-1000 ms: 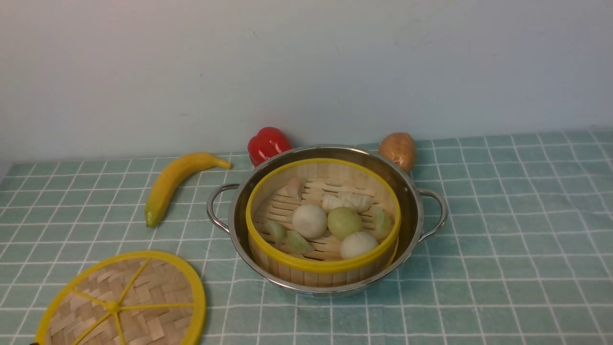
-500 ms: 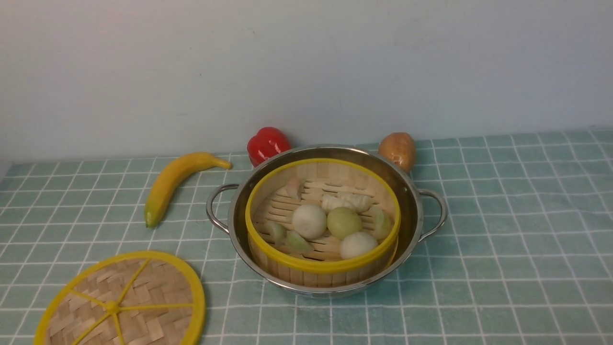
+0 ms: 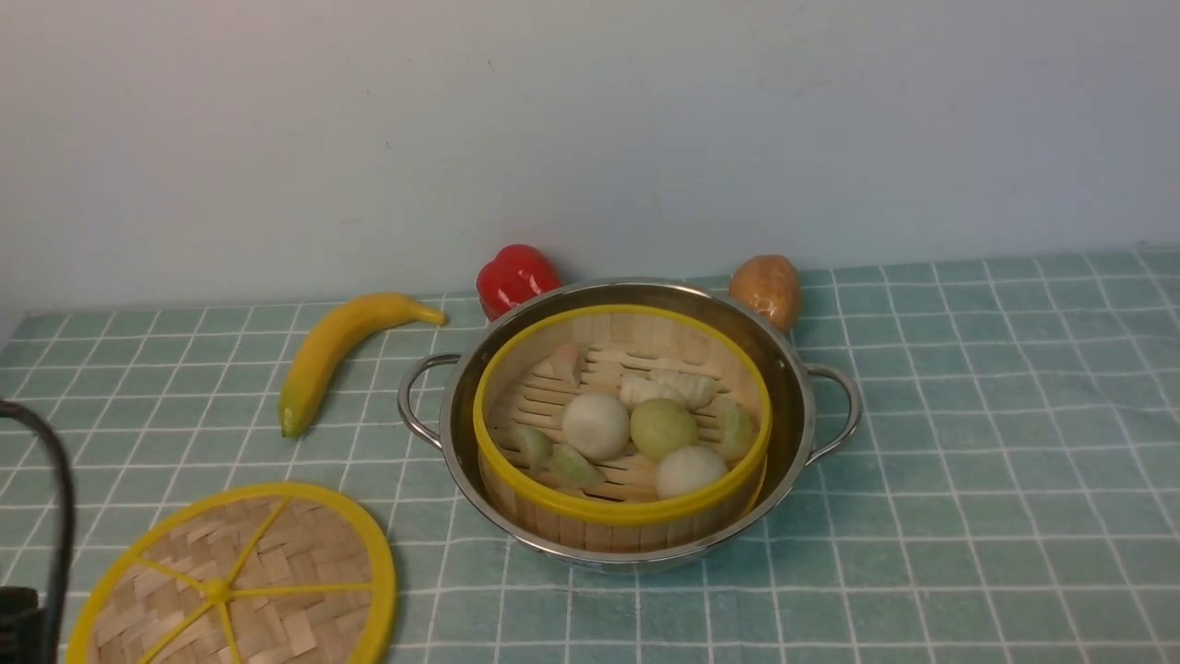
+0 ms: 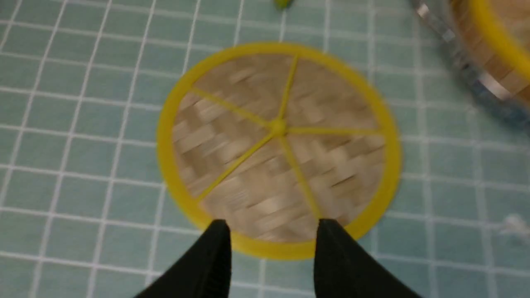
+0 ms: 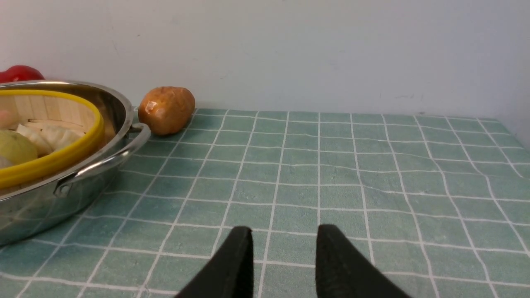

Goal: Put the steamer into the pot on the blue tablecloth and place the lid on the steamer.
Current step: 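Grasp the bamboo steamer lid lying on the table by its centre knob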

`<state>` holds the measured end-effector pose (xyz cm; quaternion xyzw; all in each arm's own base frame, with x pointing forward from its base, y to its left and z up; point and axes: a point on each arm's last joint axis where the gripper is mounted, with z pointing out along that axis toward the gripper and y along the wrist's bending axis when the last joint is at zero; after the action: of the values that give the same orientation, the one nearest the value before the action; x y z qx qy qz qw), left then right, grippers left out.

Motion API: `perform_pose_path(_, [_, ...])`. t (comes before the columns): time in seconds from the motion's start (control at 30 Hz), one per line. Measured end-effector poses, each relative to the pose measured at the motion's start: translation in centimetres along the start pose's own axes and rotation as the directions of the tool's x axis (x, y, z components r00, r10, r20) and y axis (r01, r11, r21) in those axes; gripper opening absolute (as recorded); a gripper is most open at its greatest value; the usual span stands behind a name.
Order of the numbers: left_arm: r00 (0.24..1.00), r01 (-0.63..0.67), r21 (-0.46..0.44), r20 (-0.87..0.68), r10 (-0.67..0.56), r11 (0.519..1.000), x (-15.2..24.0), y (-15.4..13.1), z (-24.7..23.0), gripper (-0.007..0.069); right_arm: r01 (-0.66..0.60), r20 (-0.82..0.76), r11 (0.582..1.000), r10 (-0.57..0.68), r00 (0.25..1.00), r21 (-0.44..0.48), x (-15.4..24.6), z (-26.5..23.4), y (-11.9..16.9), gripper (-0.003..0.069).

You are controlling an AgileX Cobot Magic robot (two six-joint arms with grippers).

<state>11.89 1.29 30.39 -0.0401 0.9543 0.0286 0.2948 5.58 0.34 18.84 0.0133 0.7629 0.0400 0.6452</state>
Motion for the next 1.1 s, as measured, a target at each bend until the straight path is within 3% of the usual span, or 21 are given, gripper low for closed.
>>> perform_pose_path(0.2, [0.967,-0.078,0.028,-0.243,0.082,0.997,-3.8,-0.2,6.5,0.0274,0.002,0.0,1.0,-0.002,1.0,0.0,0.0,0.0,0.0,0.024])
perform_pose_path(0.6, [0.903,-0.04,0.068,-0.424,0.065,0.997,-7.6,-0.8,17.1,0.0274,0.003,0.0,1.0,-0.003,1.0,0.0,0.0,0.0,0.0,0.024])
perform_pose_path(1.0, [0.855,0.009,0.091,-0.517,0.04,0.996,-6.5,-1.3,20.6,0.0272,0.003,0.0,1.0,-0.003,1.0,0.0,0.0,0.0,0.0,0.024])
perform_pose_path(1.07, [0.855,0.007,0.092,-0.517,0.042,0.996,-6.5,-1.3,20.6,0.0264,0.003,0.0,1.0,-0.003,1.0,0.0,0.0,0.0,0.0,0.024])
perform_pose_path(1.1, [0.856,0.006,0.092,-0.515,0.043,0.996,-6.5,-1.3,20.7,0.0221,0.003,0.0,1.0,-0.003,1.0,0.0,0.0,0.0,0.0,0.024])
